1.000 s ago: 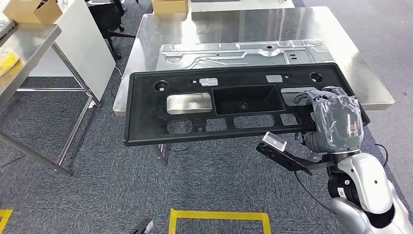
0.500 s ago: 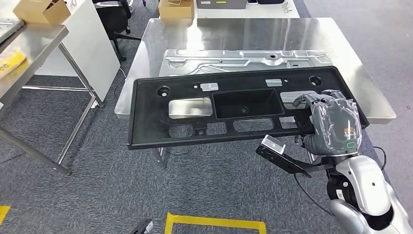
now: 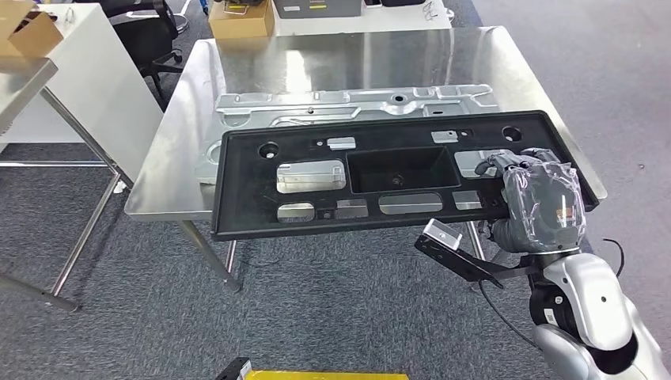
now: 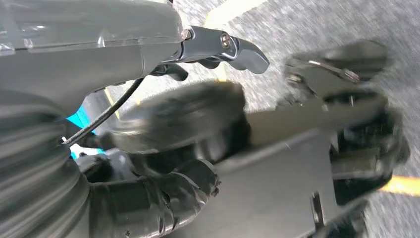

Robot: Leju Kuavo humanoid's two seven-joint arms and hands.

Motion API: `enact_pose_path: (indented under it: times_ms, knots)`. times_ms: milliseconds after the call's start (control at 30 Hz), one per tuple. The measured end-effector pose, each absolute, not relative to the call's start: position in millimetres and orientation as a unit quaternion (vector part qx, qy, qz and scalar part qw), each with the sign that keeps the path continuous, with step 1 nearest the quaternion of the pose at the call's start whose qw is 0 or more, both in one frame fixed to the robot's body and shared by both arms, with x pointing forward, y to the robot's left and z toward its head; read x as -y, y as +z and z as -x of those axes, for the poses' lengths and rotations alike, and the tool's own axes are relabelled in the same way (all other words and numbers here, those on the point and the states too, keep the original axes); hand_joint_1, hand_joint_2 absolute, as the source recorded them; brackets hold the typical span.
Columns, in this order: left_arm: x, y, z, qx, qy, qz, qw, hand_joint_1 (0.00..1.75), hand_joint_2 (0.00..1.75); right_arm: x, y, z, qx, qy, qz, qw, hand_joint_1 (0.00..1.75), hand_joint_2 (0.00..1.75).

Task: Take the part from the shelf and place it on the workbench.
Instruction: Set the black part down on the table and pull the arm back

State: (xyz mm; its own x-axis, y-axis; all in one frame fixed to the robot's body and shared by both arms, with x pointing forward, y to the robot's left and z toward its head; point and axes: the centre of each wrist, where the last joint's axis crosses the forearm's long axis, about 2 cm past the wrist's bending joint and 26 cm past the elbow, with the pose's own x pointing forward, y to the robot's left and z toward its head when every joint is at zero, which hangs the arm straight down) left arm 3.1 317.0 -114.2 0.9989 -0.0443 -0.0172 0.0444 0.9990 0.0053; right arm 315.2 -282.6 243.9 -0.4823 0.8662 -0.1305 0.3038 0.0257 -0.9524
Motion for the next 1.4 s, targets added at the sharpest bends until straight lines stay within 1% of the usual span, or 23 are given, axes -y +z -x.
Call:
enact_pose_path:
  times_ms: [233,467,933,1100,1267,1400]
  knots:
    - [-317.0,-114.3,-1.1,-0.008,-0.023,-0.005,1.0,0.0,1.75,280.7,243.3,-315.8,0.664,0.548,0.438,0.259,1.75,1.75]
    - [-307.5,-114.6,-1.1,-0.004,-0.022,0.008,1.0,0.0,1.75,281.5,243.1,-318.0,0.653,0.557,0.44,0.263,1.75,1.75]
    - [-311.4,-114.1,-10.1,0.012,-0.019,0.008,1.0,0.0,1.75,271.9,240.0,-335.8,0.638,0.571,0.427,0.29,1.75,1.75]
    - [-314.1,-113.9,-11.3,0.009,-0.021,0.007,1.0,0.0,1.75,259.8,250.4,-350.6,0.633,0.58,0.425,0.288,1.75,1.75]
    - [-314.4,-113.8,-12.8,0.008,-0.027,0.009,1.0,0.0,1.75,235.8,258.5,-374.7,0.628,0.59,0.413,0.293,1.75,1.75]
    - [-313.7,-113.7,-15.1,0.01,-0.03,0.01,0.999,0.0,1.75,220.1,254.8,-386.3,0.622,0.599,0.403,0.303,1.75,1.75]
